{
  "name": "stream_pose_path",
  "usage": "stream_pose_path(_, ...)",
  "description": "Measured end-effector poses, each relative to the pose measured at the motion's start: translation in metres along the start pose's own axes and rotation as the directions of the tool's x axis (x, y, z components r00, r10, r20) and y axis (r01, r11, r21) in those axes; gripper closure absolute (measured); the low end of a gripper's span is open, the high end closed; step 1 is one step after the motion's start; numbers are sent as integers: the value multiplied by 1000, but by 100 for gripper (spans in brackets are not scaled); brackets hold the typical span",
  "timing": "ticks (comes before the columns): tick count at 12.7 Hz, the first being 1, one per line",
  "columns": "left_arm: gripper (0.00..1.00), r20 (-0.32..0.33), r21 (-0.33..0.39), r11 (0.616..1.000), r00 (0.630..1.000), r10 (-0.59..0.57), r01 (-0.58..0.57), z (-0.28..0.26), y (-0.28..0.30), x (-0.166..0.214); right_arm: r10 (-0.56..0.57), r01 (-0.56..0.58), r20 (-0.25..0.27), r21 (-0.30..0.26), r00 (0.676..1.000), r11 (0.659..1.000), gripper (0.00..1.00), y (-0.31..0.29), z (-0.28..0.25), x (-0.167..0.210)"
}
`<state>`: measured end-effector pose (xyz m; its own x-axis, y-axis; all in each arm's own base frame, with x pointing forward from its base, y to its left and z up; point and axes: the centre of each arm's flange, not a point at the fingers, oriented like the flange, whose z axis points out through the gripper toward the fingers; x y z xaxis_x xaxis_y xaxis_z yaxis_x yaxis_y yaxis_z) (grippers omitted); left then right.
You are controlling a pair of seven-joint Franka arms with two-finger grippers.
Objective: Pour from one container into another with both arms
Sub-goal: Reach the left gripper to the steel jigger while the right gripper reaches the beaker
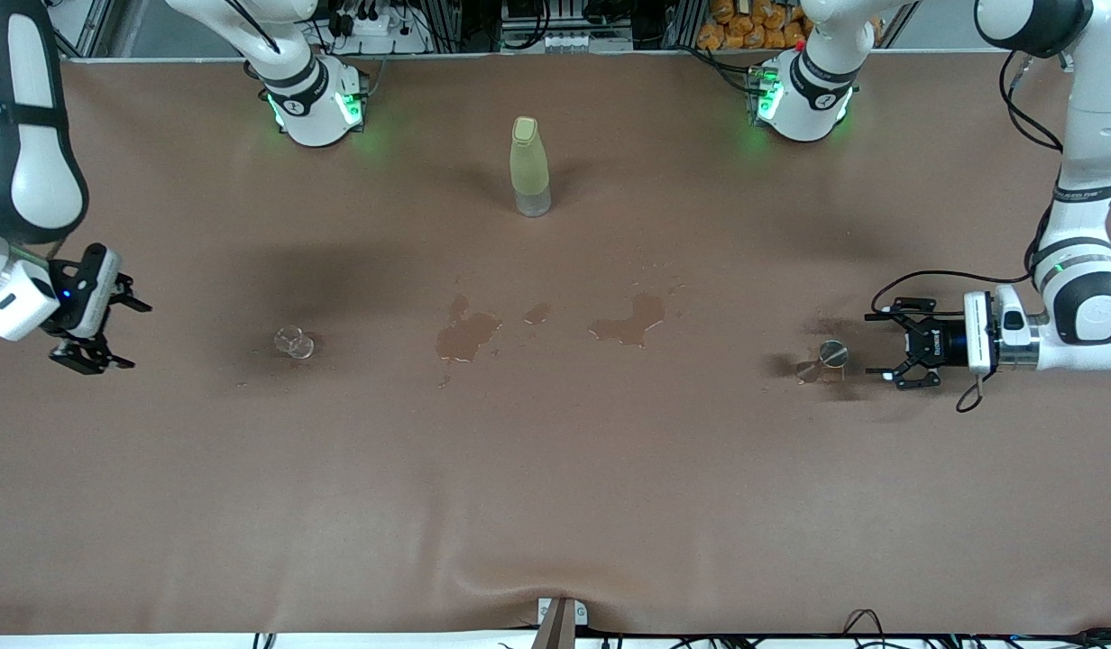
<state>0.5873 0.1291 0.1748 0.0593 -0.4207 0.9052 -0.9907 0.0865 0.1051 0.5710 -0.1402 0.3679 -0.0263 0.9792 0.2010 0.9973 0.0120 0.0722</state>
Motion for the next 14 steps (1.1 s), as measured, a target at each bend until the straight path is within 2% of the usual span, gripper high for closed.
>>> stream_pose_path(4,0,-66,30,999,998,13,-11,23,-1,-31,-51,48,-158,-19,986,999,0,-2,61,-17)
stream_pose_path(7,0,-74,49,999,997,7,-4,30,-4,-35,-87,64,-299,-87,950,994,0,-14,109,-34)
stream_pose_path(11,0,-103,64,998,995,-11,18,45,-7,-44,-105,62,-427,-113,898,992,0,-33,164,-42)
stream_pose_path(13,6,-104,61,998,994,-14,20,53,-9,-45,-92,44,-502,-108,860,993,0,-43,186,-42)
stream_pose_path(14,14,-101,60,998,995,-13,19,55,-10,-45,-77,29,-534,-97,842,995,0,-47,196,-42)
